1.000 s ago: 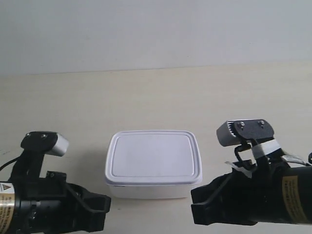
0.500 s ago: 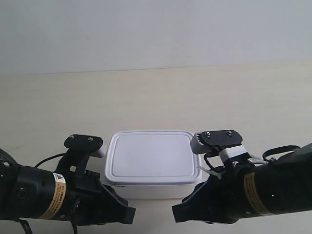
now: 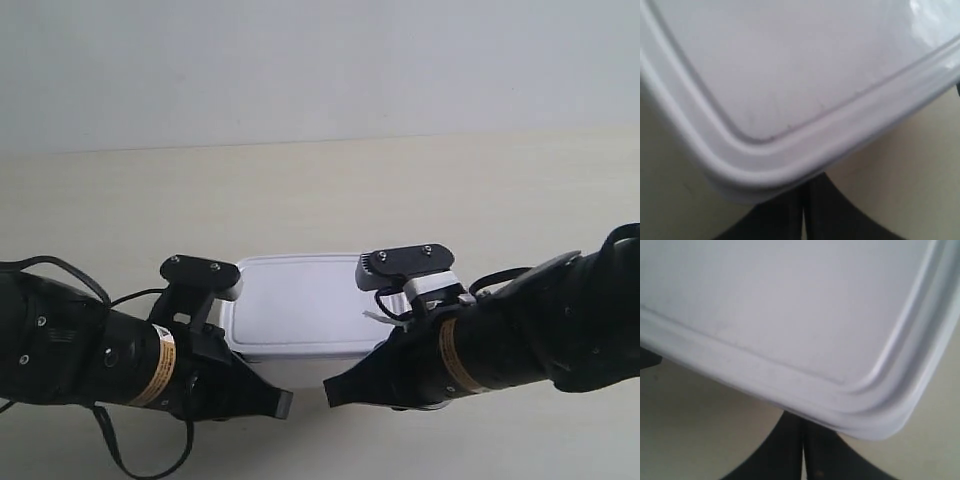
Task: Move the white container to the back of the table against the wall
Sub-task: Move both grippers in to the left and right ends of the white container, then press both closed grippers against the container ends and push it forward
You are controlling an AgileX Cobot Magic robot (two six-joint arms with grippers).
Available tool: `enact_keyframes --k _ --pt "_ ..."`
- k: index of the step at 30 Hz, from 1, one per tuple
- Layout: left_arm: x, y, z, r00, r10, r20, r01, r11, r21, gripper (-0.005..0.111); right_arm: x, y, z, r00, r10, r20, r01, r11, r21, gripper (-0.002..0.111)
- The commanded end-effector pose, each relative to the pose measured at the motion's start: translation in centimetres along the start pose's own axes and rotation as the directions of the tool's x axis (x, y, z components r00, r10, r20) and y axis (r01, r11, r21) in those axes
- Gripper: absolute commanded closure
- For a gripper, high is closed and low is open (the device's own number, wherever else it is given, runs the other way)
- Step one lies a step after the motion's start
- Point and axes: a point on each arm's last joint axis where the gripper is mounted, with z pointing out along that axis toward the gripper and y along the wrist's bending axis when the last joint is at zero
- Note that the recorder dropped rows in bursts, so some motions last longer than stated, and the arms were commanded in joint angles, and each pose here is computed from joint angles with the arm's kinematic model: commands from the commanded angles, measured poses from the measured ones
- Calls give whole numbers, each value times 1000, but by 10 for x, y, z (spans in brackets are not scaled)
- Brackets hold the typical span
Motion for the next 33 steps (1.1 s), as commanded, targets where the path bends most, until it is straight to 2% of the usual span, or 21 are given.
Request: enact_keyframes --k 1,6,12,18,22,28,32,33 --pt "-10 13 5 999 -31 14 31 999 -38 107 -9 2 9 1000 -15 8 15 1000 13 108" --pt "-22 19 7 998 -49 42 51 998 -35 107 -17 3 14 1000 -16 20 16 1000 16 108" --pt "-35 17 9 996 -43 72 45 999 -22 107 -25 0 25 999 -19 30 17 998 67 108" --pt "-46 17 21 996 -41 80 43 999 -24 107 -37 3 30 998 -33 55 29 997 66 108" --pt "-59 15 28 994 -35 104 38 999 -23 107 -49 -1 32 993 -79 91 66 988 142 108" --pt "-68 17 37 994 31 108 -26 999 -45 107 -57 -5 40 979 -183 86 161 963 217 108" --pt "-76 16 44 986 127 108 -121 991 -54 107 -66 -9 43 956 -282 77 249 925 286 108" --pt "-80 15 45 978 180 109 -174 983 -64 107 -69 -9 43 946 -316 73 281 911 301 108"
